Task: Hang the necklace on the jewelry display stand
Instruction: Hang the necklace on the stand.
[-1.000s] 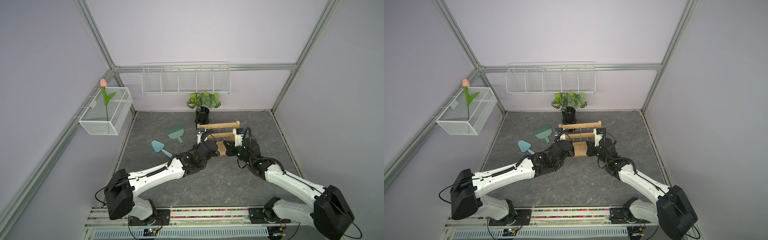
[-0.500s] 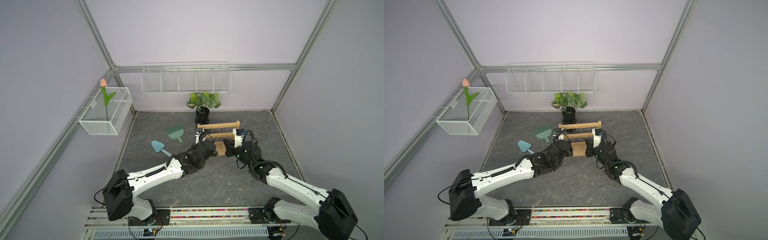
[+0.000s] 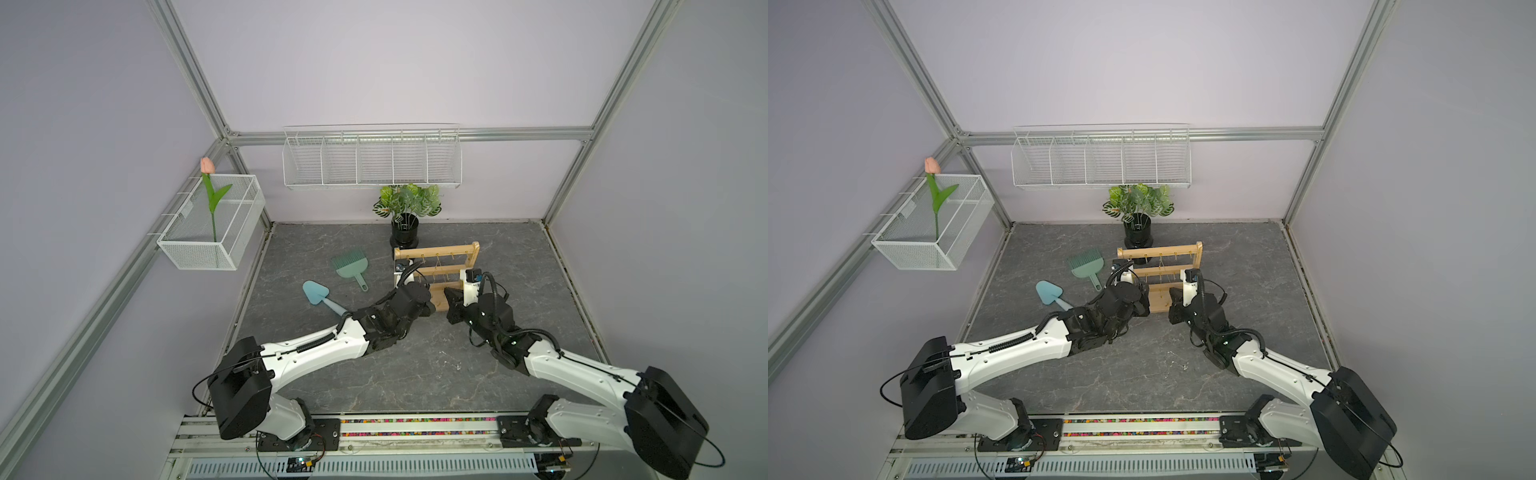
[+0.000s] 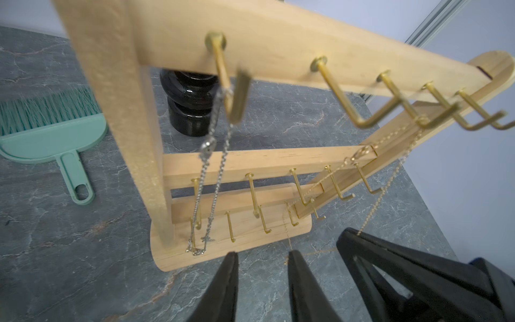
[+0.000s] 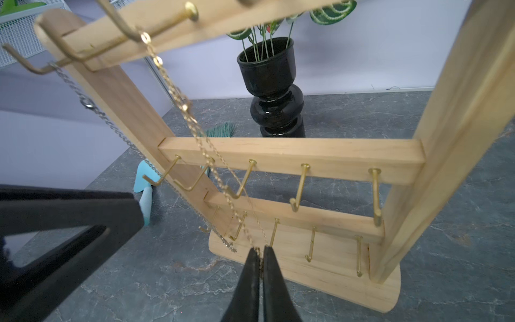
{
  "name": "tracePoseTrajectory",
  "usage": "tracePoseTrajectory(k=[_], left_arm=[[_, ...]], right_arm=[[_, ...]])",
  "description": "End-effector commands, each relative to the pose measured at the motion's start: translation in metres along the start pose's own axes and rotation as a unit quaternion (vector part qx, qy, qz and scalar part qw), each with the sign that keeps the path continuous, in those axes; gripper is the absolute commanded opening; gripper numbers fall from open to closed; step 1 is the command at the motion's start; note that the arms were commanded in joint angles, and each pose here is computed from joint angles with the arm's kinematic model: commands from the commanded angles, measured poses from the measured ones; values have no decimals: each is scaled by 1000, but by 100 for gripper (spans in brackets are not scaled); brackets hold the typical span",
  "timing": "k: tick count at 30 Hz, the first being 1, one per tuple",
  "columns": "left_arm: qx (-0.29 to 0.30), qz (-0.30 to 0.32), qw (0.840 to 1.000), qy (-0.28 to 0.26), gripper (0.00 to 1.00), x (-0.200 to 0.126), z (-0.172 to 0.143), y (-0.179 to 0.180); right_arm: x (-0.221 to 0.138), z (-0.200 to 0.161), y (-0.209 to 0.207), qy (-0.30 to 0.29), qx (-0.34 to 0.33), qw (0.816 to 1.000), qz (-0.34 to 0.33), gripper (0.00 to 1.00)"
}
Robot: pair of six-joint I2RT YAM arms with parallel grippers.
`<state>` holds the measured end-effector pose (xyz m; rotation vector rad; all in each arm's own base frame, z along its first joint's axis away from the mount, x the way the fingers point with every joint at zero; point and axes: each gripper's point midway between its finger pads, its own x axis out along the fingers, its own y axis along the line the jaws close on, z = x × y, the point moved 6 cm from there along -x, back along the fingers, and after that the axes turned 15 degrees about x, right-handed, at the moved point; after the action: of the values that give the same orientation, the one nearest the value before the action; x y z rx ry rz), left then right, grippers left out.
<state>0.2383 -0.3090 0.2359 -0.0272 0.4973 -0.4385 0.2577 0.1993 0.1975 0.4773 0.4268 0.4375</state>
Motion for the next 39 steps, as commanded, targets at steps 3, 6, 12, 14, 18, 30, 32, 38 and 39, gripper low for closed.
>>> tracePoseTrajectory(k=[3, 6, 12, 14, 18, 30, 32, 38, 39], left_arm=[[-36, -30, 999, 4, 37, 18, -25, -5], [-48, -41, 998, -15, 40, 23, -27, -7], [-54, -46, 997, -42, 42, 30, -25, -10], [-56, -52, 996, -50, 42, 34, -26, -13], [-61, -68, 994, -63, 43, 38, -25, -18], [-66, -55, 995, -58, 45, 58, -26, -27], [-69, -55, 994, -59, 45, 61, -27, -28], [-77, -50, 994, -63, 45, 66, -28, -28], [-77, -48, 994, -63, 45, 67, -29, -28]], right_arm=[[2, 4, 2, -31, 6, 999, 11, 9], [2, 4, 2, -33, 10, 999, 16, 9], [2, -2, -1, -34, 13, 999, 16, 9], [3, -3, -2, -33, 16, 999, 17, 9], [1, -3, -2, -36, 16, 999, 20, 9], [-6, 1, 1, -42, 23, 998, 33, 8], [-6, 2, 1, -43, 25, 998, 35, 8], [-8, 2, 1, -42, 31, 998, 41, 8], [-8, 3, 1, -43, 32, 998, 43, 8]])
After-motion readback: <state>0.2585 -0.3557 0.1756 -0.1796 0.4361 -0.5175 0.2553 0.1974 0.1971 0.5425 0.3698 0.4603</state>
